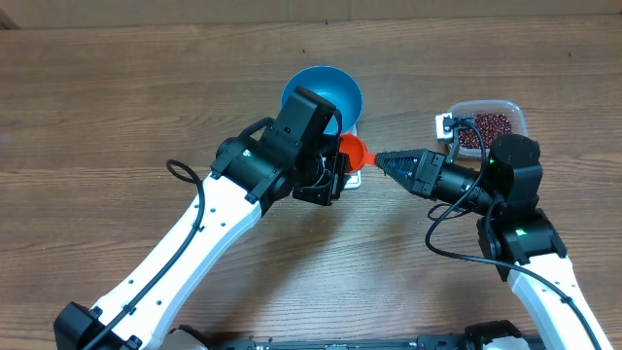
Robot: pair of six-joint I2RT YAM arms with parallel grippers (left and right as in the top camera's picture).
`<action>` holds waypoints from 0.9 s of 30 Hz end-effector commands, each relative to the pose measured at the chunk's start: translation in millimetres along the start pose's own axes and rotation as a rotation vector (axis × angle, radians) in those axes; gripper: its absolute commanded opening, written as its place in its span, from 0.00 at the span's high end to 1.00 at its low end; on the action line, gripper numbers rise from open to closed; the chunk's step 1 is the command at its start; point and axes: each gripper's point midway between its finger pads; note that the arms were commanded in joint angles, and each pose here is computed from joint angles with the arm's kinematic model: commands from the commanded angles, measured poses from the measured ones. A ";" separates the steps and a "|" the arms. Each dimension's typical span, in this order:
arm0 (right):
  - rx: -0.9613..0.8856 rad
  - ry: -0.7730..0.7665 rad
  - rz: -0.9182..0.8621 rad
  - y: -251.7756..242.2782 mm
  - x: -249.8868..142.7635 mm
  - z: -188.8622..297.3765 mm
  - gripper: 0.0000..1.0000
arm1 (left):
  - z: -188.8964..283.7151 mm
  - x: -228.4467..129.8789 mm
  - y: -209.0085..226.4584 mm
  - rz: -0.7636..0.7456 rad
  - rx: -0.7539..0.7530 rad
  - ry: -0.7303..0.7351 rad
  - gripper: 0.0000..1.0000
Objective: Scoop item into bowl and weigh 150g on scale
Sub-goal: 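Move the right gripper to the scoop's blue handle and grasp it, then release the scoop from the left gripper, carry it right toward beans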
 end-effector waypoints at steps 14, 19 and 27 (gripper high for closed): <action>-0.192 -0.130 0.119 -32.6 20.8 4.4 0.96 | 6.7 -4.6 -3.6 -0.289 -0.006 0.065 0.00; -0.340 -0.175 0.110 -61.7 24.6 13.2 0.96 | 10.1 -3.7 -4.9 -0.450 -0.017 0.106 0.01; -0.484 -0.237 0.157 -47.2 40.4 37.9 0.96 | 12.4 0.7 -7.4 -0.765 -0.043 0.111 0.01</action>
Point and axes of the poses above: each gripper's point midway between its finger pads, its own z axis back along the fingers, its own y axis along the line the jaws close on, x = y × z, and after that the axes turned 7 degrees about -z, right-handed
